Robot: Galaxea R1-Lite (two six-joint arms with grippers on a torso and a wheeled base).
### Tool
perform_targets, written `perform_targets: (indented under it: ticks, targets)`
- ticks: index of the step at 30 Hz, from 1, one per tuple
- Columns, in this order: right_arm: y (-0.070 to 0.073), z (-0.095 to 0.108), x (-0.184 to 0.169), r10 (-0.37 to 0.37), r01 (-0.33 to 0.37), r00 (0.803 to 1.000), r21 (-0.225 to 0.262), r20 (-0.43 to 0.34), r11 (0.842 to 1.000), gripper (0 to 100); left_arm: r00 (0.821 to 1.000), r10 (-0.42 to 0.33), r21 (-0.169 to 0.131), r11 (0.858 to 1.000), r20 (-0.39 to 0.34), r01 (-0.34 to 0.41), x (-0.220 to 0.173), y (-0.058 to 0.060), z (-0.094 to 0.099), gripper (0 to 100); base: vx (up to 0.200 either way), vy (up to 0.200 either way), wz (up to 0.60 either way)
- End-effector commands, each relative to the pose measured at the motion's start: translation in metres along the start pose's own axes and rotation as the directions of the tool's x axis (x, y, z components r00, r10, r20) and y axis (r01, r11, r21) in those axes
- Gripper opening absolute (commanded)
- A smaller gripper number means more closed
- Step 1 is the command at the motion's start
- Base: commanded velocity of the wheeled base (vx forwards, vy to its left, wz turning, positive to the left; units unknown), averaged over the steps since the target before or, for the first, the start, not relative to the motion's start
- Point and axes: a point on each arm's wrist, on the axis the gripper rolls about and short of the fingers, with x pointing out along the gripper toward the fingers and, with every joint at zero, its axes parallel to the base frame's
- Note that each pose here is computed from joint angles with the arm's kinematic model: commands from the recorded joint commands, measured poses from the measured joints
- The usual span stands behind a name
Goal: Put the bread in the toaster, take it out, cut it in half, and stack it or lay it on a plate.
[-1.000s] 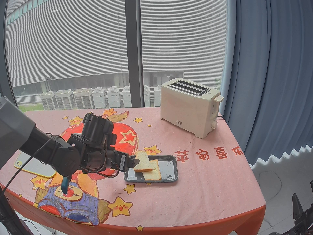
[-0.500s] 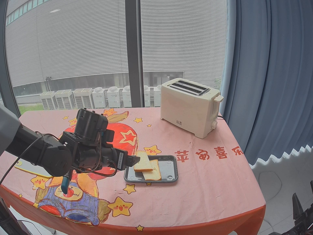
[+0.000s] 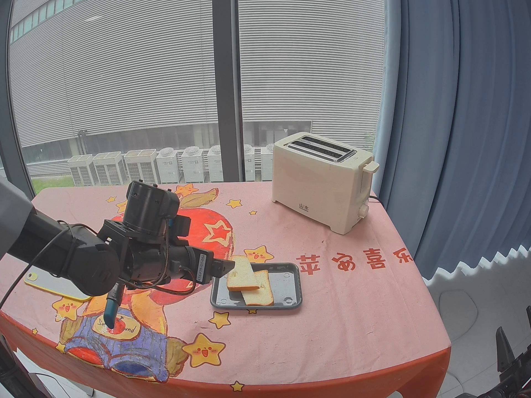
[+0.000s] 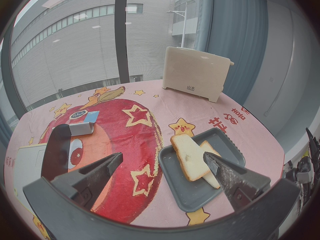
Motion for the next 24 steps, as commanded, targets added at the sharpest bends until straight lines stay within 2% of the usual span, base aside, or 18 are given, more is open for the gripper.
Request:
perform_targets:
  ticks: [1,7,11,14,19,24]
  targets:
    - [0.0,-0.005,0.0,0.001,-0.001,1.0,0.0,-0.004,1.0,100,1.0,0.018,-0.02,1.0,0.024,-0.018,-0.004,0.008,0.005,100,0.0,0.0,0.0]
    - [0.0,-0.005,0.0,0.001,-0.001,1.0,0.0,-0.004,1.0,100,0.997,0.029,-0.027,0.999,0.068,-0.027,-0.022,0.01,0.01,100,0.0,0.0,0.0]
    - [0.0,-0.005,0.0,0.001,-0.001,1.0,-0.002,-0.004,1.0,100,0.99,0.033,-0.04,0.999,0.136,-0.028,-0.05,0.013,0.016,100,0.0,0.0,0.0]
    - [0.0,-0.005,0.0,0.001,-0.001,1.0,0.0,-0.004,1.0,100,0.988,0.036,-0.042,0.999,0.15,-0.029,-0.056,0.014,0.017,100,0.0,0.0,0.0]
    - [0.0,-0.005,0.0,0.001,-0.001,1.0,0.0,-0.004,1.0,100,0.982,0.035,-0.082,0.996,0.183,-0.02,-0.07,0.013,0.017,100,0.0,0.0,0.0]
    - [0.0,-0.005,0.0,0.001,-0.001,1.0,0.0,-0.004,1.0,100,0.98,0.05,-0.099,0.995,0.194,-0.031,-0.085,0.018,0.009,100,0.0,0.0,0.0]
